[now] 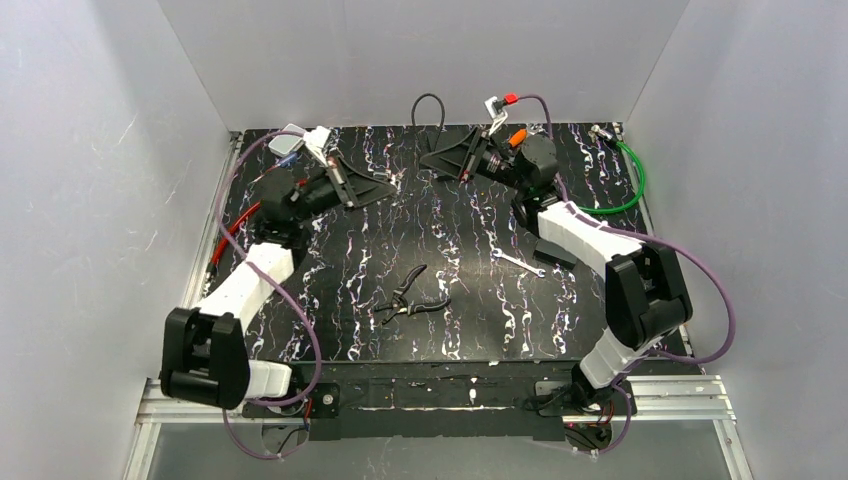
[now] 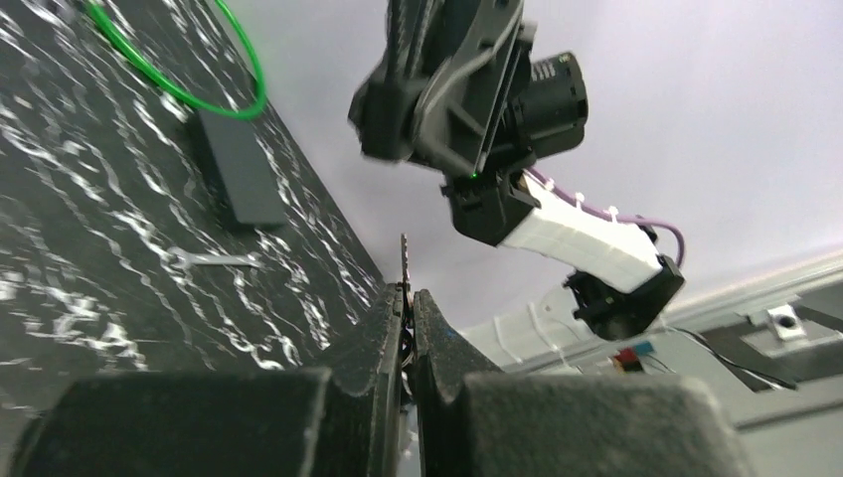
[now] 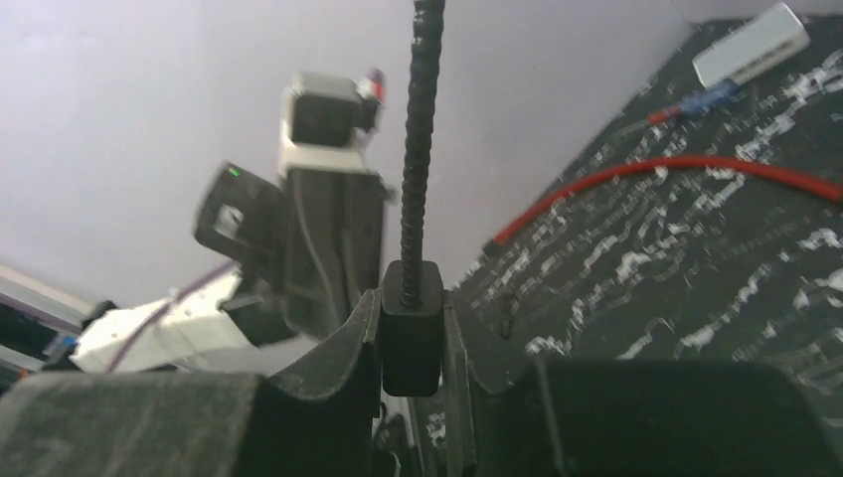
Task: Lock with the key
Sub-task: Place the lock at the center of the board.
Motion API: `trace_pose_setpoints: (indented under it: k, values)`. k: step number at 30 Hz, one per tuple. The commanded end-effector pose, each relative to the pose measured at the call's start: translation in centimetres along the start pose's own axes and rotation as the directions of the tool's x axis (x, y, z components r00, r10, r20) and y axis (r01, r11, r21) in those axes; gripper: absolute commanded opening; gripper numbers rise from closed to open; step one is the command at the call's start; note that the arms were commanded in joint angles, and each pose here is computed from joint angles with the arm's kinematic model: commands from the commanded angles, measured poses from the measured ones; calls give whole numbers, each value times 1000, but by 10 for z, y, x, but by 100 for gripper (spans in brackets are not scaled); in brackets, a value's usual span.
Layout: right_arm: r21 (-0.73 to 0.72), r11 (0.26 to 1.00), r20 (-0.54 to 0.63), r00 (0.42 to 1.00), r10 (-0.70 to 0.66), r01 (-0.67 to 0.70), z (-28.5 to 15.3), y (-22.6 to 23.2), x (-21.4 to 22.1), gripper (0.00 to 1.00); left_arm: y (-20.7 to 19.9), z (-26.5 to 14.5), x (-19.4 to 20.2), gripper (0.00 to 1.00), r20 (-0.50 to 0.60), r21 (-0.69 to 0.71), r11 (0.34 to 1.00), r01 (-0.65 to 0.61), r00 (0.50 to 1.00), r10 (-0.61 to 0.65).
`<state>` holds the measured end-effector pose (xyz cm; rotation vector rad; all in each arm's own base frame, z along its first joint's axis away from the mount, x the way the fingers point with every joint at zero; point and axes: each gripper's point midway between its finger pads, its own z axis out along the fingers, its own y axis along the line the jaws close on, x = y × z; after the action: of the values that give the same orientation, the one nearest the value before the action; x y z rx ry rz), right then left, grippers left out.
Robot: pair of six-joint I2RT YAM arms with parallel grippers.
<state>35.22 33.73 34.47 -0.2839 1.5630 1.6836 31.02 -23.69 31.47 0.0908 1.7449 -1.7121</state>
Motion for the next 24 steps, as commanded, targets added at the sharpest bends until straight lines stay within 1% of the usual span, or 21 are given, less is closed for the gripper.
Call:
trace_pose_setpoints:
  k: [1, 4, 7, 10, 14, 19, 24]
  values:
    - [83, 986, -131, 983, -131, 142, -18, -13, 27, 1, -6, -31, -16, 0, 26, -62, 992, -107, 994, 109]
    - [193, 971, -195, 975, -103, 141, -34, -43, 50, 1, 4, -45, -20, 0, 35, -123, 984, -129, 990, 134]
    - [298, 946, -262, 964, -50, 130, -55, -76, 81, 1, 19, -51, -16, 0, 15, -190, 970, -152, 987, 158]
    - [360, 925, -309, 951, -2, 119, -71, -101, 106, 1, 43, -51, -12, 0, -6, -250, 957, -149, 988, 152]
    - [464, 883, -297, 952, 75, 75, -95, -139, 113, 1, 71, -41, -3, 0, -60, -293, 949, -113, 993, 99]
    - [535, 842, -335, 931, 142, 64, -119, -181, 125, 1, 83, -19, 7, 0, -117, -298, 945, -134, 988, 103]
    - [587, 809, -317, 926, 205, 22, -134, -216, 133, 2, 92, -5, 12, 0, -155, -294, 946, -134, 984, 91]
